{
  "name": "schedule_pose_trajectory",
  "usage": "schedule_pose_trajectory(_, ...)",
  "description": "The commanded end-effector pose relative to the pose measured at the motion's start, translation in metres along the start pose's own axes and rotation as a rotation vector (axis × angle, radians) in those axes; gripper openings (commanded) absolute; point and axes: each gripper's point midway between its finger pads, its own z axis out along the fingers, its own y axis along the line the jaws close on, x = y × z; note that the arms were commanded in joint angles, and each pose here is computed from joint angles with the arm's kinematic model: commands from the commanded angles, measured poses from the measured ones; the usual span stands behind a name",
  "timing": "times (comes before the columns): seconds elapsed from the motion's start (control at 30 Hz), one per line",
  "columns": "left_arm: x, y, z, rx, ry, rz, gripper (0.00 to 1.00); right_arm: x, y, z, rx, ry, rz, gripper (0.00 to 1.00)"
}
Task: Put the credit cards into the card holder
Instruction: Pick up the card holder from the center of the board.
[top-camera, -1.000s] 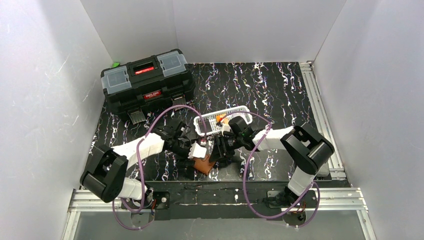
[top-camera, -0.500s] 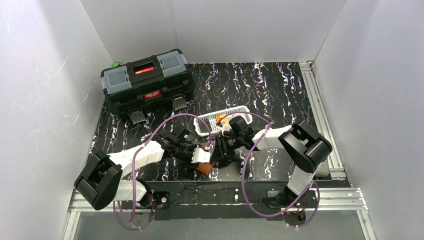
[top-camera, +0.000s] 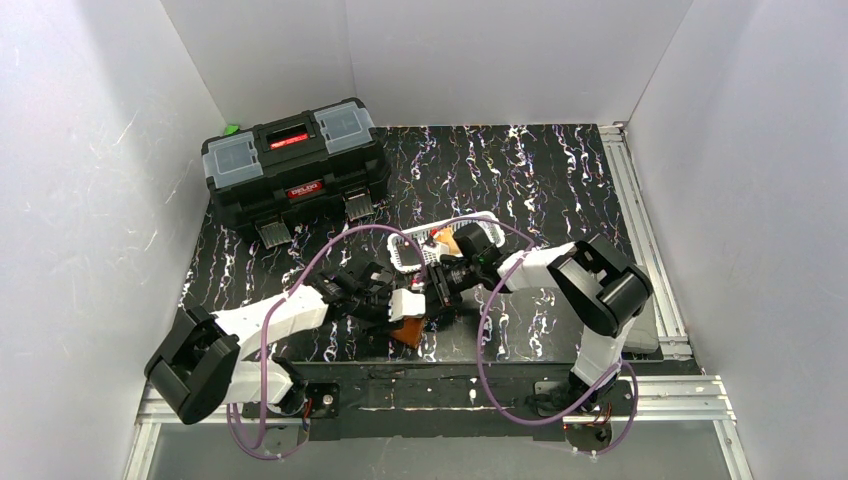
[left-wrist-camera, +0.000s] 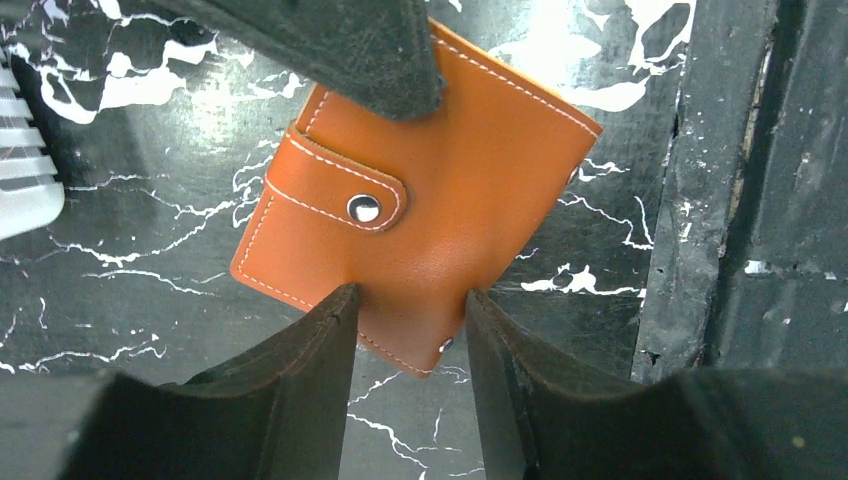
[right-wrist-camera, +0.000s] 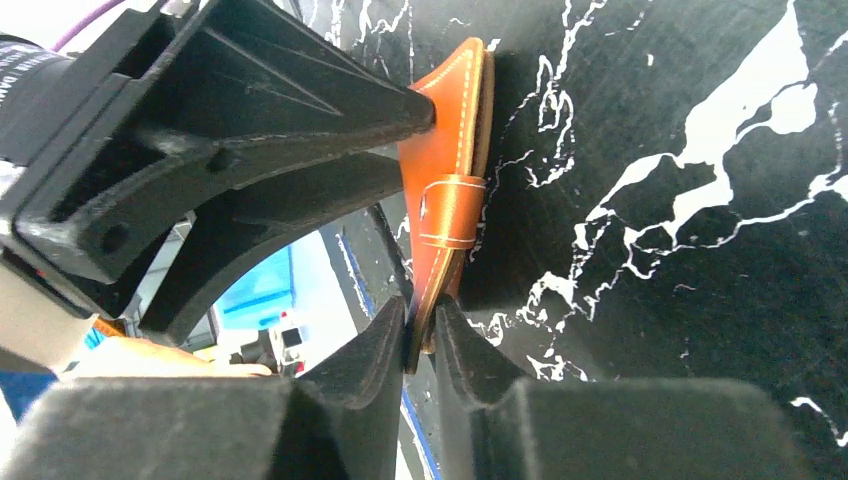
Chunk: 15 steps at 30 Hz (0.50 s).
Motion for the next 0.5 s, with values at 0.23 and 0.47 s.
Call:
schedule_pose_trajectory(0.23,-0.062,0.031,-0.046,-0.088,-0.119,-0.188,0.52,-0.001,0.027,-0.008,0.018,0.019,-0.107,0.01)
schedule_pose_trajectory(0.47,-0.090,0.006,-0.099,0.166,-0.311,-0.356,0.73,0.005,0.051,-0.034,0.079,-0.080,-0.320,0.01)
